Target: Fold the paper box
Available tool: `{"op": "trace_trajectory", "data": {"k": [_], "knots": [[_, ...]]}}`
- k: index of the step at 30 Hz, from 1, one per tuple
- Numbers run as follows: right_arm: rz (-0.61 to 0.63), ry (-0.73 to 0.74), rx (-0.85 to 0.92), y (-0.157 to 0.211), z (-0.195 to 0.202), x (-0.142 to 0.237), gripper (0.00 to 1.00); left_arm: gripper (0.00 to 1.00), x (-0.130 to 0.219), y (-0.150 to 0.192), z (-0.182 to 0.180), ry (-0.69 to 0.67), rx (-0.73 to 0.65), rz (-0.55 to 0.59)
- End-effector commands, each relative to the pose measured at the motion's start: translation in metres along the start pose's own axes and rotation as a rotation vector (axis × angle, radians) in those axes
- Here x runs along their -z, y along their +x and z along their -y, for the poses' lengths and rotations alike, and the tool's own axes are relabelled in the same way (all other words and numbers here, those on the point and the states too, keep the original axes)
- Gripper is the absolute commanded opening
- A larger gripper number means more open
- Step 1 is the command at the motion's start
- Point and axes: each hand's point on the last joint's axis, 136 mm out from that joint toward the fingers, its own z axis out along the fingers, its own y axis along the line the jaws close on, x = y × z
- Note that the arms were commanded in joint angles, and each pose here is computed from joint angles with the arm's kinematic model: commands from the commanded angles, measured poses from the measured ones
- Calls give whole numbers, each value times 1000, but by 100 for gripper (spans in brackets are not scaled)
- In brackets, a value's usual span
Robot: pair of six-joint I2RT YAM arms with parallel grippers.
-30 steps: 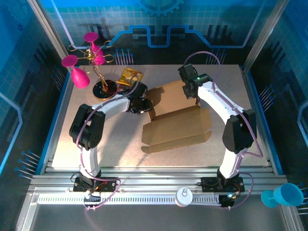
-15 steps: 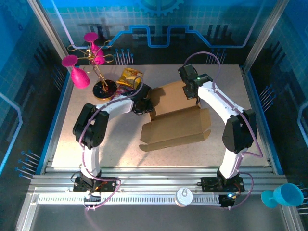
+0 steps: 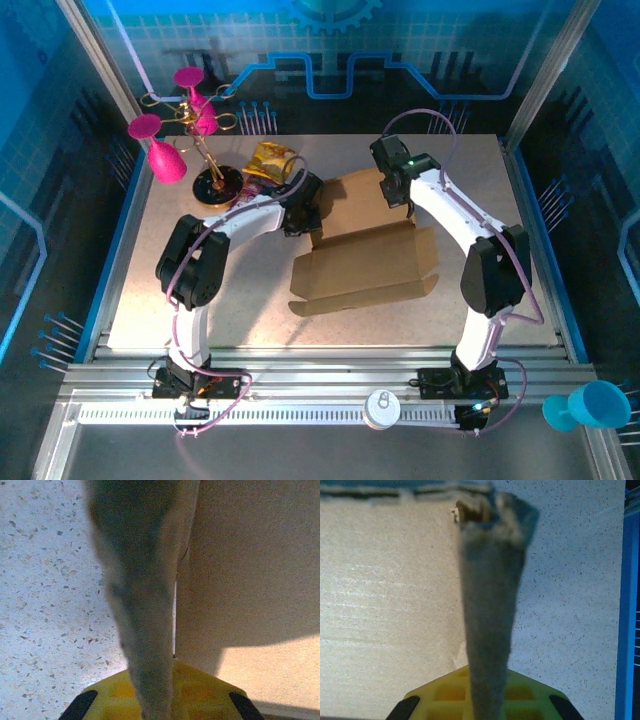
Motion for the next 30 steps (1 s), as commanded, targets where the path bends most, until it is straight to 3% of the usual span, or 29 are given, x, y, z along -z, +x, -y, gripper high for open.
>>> {"op": "trace_trajectory", "data": {"k": [1, 5, 18, 24, 30], "knots": [[-49, -9, 10, 5, 4, -5, 3, 0, 1, 0, -11, -77, -47, -4], [-62, -50, 6, 8, 0, -7, 19, 0, 1, 1, -10, -73, -50, -5], [-133, -139, -45, 32, -8, -28, 49, 0, -3, 0, -6, -71, -62, -21], [-225, -217, -58, 52, -21, -53, 50, 0, -3, -1, -7, -83, -72, -28], [-278, -254, -73, 57, -34, -80, 42, 0, -5, -1, -7, -95, -82, -44]]}}
